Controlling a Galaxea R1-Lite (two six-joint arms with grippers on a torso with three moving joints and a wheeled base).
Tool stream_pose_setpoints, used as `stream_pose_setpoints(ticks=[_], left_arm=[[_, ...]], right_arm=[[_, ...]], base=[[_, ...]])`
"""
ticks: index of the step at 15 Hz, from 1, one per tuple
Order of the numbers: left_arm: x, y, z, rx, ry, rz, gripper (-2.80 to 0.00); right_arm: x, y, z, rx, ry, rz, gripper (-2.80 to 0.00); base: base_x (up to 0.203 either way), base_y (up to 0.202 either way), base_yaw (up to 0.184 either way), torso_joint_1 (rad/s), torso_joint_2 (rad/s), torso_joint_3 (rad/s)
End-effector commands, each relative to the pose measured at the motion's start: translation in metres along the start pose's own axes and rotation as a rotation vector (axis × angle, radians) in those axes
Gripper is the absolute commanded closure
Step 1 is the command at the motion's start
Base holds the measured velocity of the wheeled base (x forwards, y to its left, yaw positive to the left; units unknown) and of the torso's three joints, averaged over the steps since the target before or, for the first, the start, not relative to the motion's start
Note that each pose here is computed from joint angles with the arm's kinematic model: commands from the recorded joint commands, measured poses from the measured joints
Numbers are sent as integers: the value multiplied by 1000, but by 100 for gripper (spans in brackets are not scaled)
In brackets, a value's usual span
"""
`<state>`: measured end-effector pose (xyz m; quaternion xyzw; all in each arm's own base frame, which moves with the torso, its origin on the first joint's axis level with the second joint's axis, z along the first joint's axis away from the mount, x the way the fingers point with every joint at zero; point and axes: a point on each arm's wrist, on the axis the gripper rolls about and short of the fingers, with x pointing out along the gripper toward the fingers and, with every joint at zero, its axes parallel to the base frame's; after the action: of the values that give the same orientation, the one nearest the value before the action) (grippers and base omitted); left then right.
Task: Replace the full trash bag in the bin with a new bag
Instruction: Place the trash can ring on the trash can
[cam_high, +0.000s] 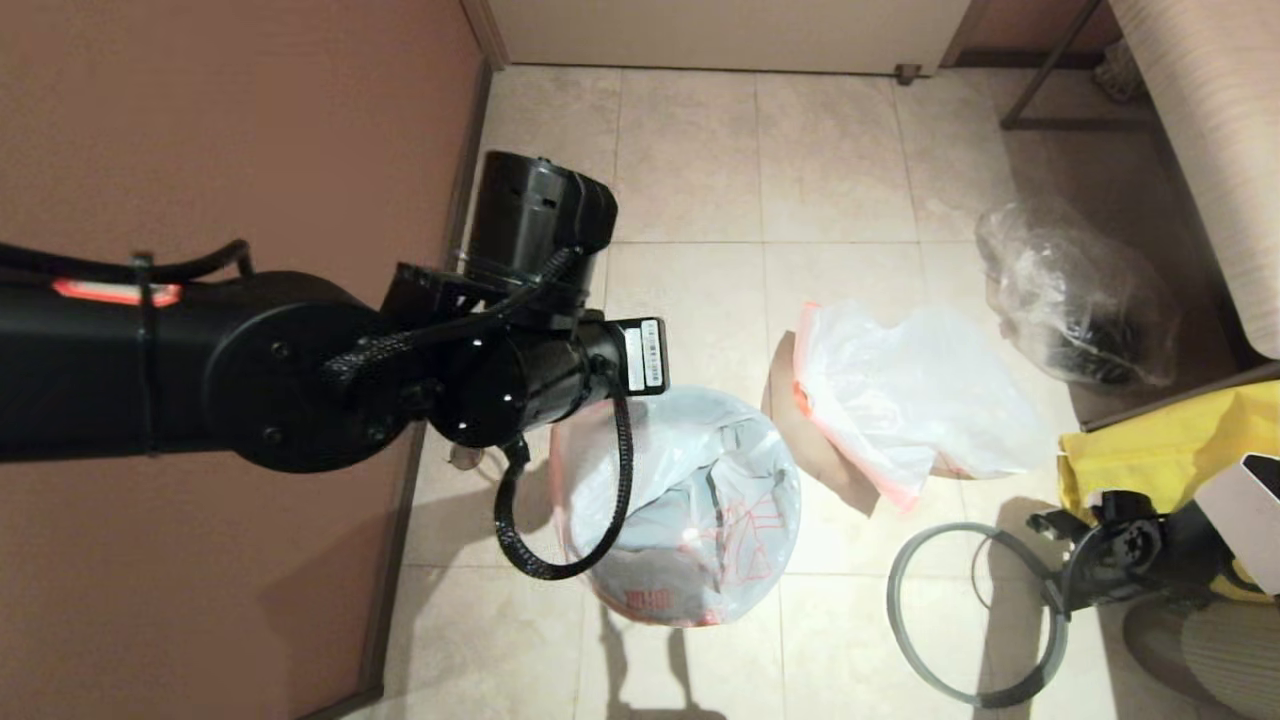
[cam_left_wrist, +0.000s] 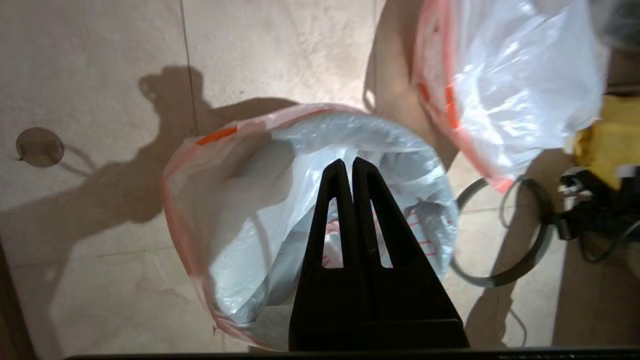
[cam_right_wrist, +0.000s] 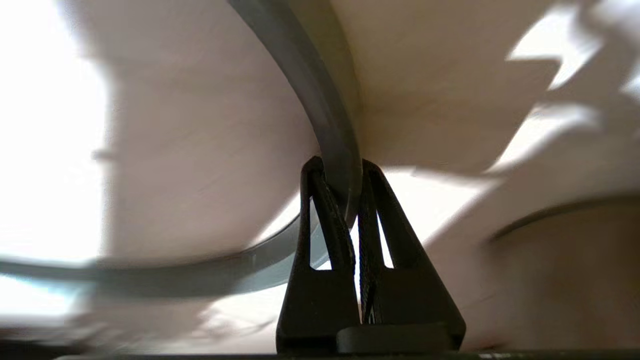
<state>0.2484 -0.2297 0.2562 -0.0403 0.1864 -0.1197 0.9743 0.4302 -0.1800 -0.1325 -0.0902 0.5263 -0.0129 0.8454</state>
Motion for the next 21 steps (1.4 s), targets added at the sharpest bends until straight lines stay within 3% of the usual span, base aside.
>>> stream_pose_setpoints(ticks=[1,5,9,11,13,16,19,21], left_arm=[[-24,4,14,-27,-59,-28,0],[-46,1,13,19,-43,-23,0],[-108,0,18,34,-87,-142,0],[-128,9,25,41,-126,-165,0],[-148,17,29,47,-164,-193,0],[-157,22,32,48,-191,-173,0],[-159,23,33,43,-200,-173,0],[-162,25,35,38,-208,-176,0]], right_arm=[[-63,0,23,103,-57,-14,0],[-211,9,46,288,-200,-38,0],[-374,34,39,338,-404,-58,0],[-436,60,40,361,-410,8,0],[-484,86,58,366,-432,100,0],[-514,163,75,268,-391,235,0],[-506,235,87,167,-327,241,0],[-489,267,92,138,-280,224,0]], base=[[0,0,0,0,0,0],[0,0,0,0,0,0],[0,0,0,0,0,0],[0,0,0,0,0,0],[0,0,0,0,0,0],[0,0,0,0,0,0],[0,0,0,0,0,0],[0,0,0,0,0,0]])
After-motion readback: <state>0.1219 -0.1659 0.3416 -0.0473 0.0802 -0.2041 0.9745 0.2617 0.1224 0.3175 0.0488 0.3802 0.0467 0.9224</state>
